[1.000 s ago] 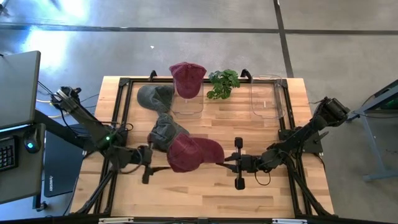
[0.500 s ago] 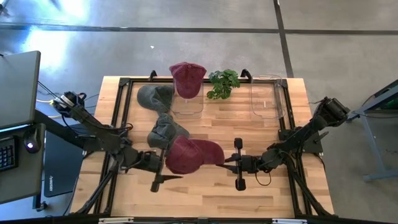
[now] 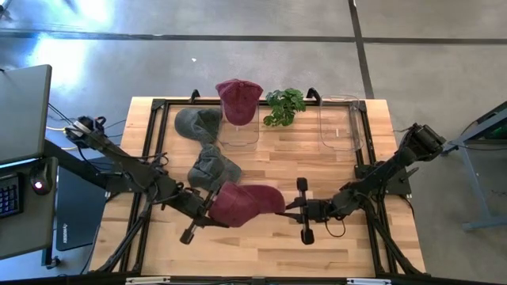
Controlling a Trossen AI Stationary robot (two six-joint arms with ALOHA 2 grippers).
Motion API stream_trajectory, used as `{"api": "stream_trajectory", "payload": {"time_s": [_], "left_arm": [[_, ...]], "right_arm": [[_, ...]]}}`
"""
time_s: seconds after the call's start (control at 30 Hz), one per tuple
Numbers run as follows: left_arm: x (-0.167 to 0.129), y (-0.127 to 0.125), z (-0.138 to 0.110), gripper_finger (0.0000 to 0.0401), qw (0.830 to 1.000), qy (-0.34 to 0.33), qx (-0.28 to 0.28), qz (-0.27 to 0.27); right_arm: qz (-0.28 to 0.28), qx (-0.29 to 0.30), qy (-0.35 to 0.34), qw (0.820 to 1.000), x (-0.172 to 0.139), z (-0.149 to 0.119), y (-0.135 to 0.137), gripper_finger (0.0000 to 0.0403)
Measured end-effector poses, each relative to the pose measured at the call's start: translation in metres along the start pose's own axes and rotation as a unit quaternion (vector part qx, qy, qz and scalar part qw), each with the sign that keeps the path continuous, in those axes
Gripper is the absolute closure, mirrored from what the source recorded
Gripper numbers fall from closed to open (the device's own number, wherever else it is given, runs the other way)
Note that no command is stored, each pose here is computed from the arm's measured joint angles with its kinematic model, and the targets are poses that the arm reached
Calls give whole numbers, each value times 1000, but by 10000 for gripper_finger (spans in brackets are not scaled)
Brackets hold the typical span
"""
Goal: Pick & Place hat
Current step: Put the red cap into the left transparent bin
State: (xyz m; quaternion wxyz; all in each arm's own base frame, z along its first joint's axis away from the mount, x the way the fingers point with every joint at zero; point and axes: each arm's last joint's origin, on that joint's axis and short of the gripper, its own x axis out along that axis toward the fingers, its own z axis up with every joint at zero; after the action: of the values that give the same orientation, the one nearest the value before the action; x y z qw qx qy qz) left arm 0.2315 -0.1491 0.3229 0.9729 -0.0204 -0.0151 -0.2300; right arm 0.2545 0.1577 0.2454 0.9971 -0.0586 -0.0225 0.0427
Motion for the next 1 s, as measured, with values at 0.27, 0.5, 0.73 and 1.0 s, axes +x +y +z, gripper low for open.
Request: {"api": "stream_trajectory", "payload": {"time_s": [0.27,0.5,0.73,1.0], "left_arm": [[-2,24,44,399,987,153,-28,45],[-25,64,99,400,933,289,8,212],[-40,136,125,401,889,361,40,279],[-53,226,114,401,819,515,73,244]], "right_arm": [[-20,5,45,999,0,-9,-1,365],[-89,47,165,981,2,-38,-19,282],[-128,55,212,967,4,-50,-38,219],[-130,36,229,964,4,-53,-41,214]]}}
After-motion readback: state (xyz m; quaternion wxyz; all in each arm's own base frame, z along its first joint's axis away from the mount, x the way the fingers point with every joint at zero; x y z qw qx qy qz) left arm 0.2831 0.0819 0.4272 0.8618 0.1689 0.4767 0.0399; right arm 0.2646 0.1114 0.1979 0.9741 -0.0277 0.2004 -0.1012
